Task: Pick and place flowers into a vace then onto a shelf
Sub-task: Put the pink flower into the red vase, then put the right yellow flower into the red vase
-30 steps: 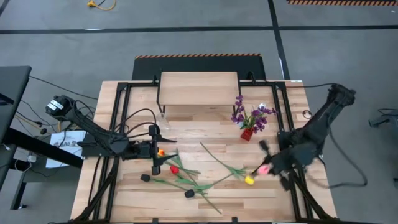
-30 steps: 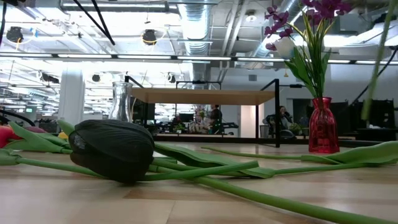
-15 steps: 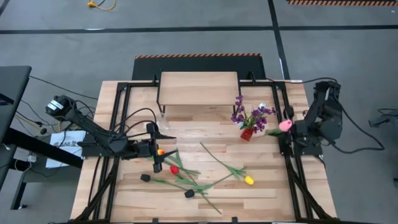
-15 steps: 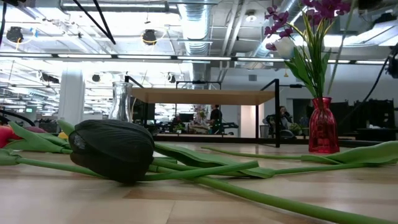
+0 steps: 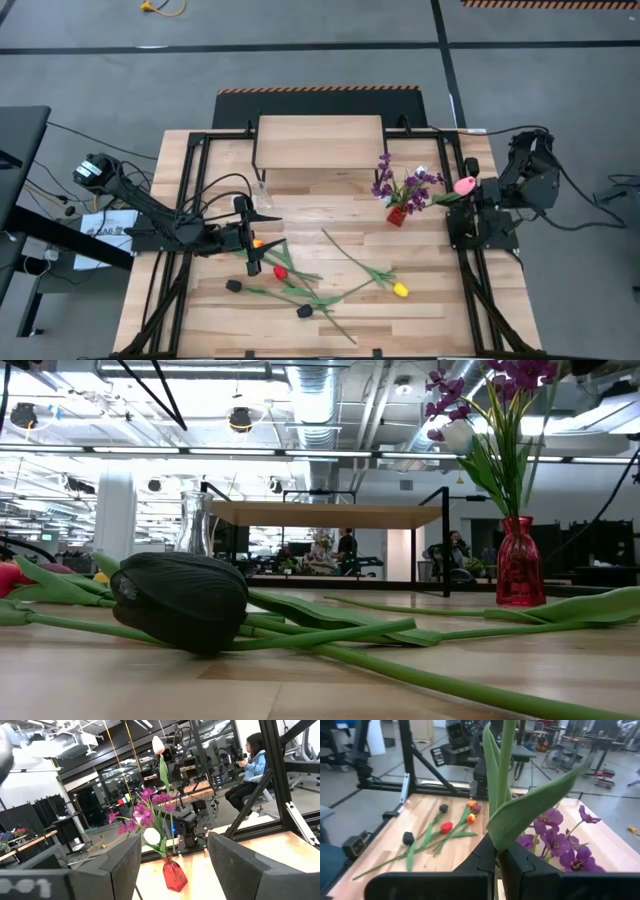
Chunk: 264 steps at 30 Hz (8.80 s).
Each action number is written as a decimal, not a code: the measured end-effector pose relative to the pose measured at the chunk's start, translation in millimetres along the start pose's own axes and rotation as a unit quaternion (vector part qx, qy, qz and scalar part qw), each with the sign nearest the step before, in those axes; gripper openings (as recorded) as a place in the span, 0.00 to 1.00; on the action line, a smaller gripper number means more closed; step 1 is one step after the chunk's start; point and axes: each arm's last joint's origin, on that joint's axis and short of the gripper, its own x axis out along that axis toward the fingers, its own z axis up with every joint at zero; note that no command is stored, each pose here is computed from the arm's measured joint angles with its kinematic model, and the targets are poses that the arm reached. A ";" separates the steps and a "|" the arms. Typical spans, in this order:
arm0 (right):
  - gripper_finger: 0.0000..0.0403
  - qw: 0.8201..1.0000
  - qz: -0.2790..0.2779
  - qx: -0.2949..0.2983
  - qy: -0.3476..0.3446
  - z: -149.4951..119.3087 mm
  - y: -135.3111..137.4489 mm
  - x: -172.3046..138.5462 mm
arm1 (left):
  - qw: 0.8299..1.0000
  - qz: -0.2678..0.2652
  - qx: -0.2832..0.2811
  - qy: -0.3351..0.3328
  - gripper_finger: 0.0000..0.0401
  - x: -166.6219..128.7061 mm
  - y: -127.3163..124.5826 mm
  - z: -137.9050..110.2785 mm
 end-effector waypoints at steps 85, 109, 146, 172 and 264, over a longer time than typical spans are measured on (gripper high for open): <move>0.01 0.986 -0.159 0.041 0.018 -46.2 16.2 23.1 | 1.000 -0.001 0.003 0.000 0.55 0.0 -0.1 0.0; 0.01 0.985 -0.165 0.056 0.017 -70.6 30.5 36.9 | 1.000 -0.002 0.003 -0.001 0.55 0.0 -0.1 0.1; 0.02 0.961 -0.259 0.061 0.076 -84.6 51.8 76.2 | 1.000 -0.003 -0.002 -0.001 0.55 0.0 -0.2 0.1; 0.22 0.971 -0.215 0.045 0.091 -56.4 53.4 74.2 | 1.000 -0.002 -0.002 -0.001 0.55 0.0 -0.2 0.1; 0.36 0.816 -0.107 0.380 0.422 -27.0 172.0 66.3 | 0.984 -0.154 -0.075 -0.042 0.55 -105.2 65.7 47.2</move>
